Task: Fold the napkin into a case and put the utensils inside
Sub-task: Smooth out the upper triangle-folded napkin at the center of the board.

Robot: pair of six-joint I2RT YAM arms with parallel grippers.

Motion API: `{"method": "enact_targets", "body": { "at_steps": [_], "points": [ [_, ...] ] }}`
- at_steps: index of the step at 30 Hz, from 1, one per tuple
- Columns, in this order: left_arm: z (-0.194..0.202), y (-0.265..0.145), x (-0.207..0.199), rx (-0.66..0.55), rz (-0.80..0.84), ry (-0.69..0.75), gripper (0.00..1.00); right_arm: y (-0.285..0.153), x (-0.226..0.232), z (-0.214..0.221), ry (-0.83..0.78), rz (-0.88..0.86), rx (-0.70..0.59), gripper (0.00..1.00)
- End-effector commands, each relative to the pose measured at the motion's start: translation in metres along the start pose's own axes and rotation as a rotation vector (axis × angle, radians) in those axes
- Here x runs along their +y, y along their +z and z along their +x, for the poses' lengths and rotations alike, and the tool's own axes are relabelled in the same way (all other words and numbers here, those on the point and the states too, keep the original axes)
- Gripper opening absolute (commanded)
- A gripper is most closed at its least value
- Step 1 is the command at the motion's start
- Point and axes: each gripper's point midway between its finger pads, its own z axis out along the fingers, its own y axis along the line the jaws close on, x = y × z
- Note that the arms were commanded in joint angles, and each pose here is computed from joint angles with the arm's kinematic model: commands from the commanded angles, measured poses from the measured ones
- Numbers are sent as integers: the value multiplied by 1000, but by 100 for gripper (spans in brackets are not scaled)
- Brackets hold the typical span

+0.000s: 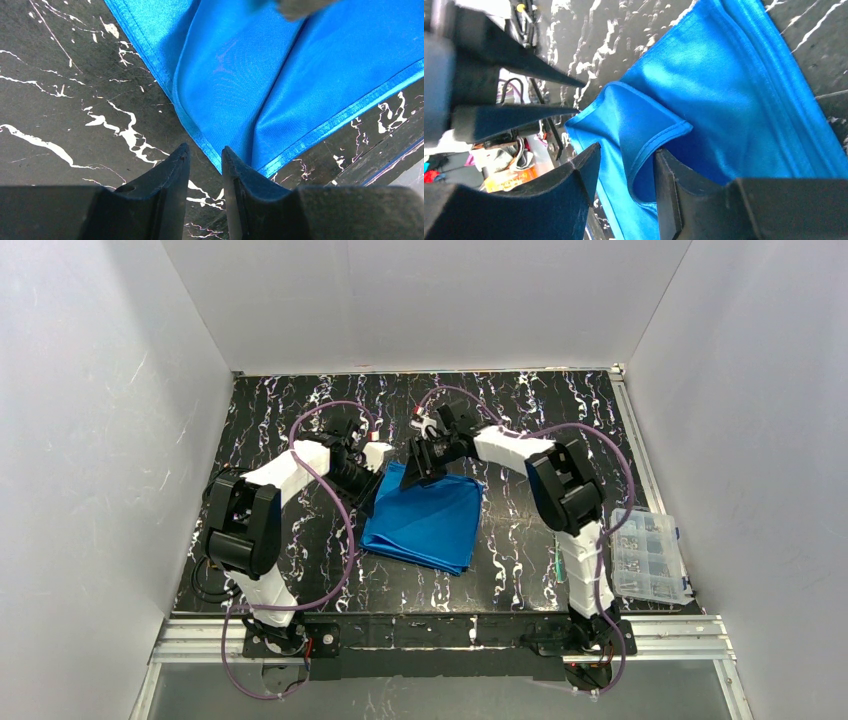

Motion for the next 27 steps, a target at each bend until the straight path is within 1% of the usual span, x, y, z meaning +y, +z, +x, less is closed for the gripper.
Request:
{"method": "enact_targets", "body": {
  "at_steps": [1, 5, 12, 16, 20, 23, 27],
  "points": [
    [-8, -13, -2, -30, 6, -6, 28, -33, 58, -28, -211, -111, -178, 50],
    [-11, -14, -3, -36, 15, -16, 28, -41, 70, -25, -260, -160, -236, 50],
    [-12, -10, -2, -30, 21, -24, 28, -27, 52, -22, -203, -135, -188, 50],
    [-11, -10, -1, -30, 17, -23, 28, -23, 48, -32, -206, -117, -204, 51],
    [-10, -11, -1, -31, 12, -21, 28, -28, 71, -38, -251, -205, -194, 51],
    [-10, -11, 0, -31, 11, -22, 28, -35, 86, -32, -284, -256, -174, 50],
    [-10, -11, 0, -32, 10, -25, 28, -48, 97, -18, -325, -280, -175, 47]
  ]
}}
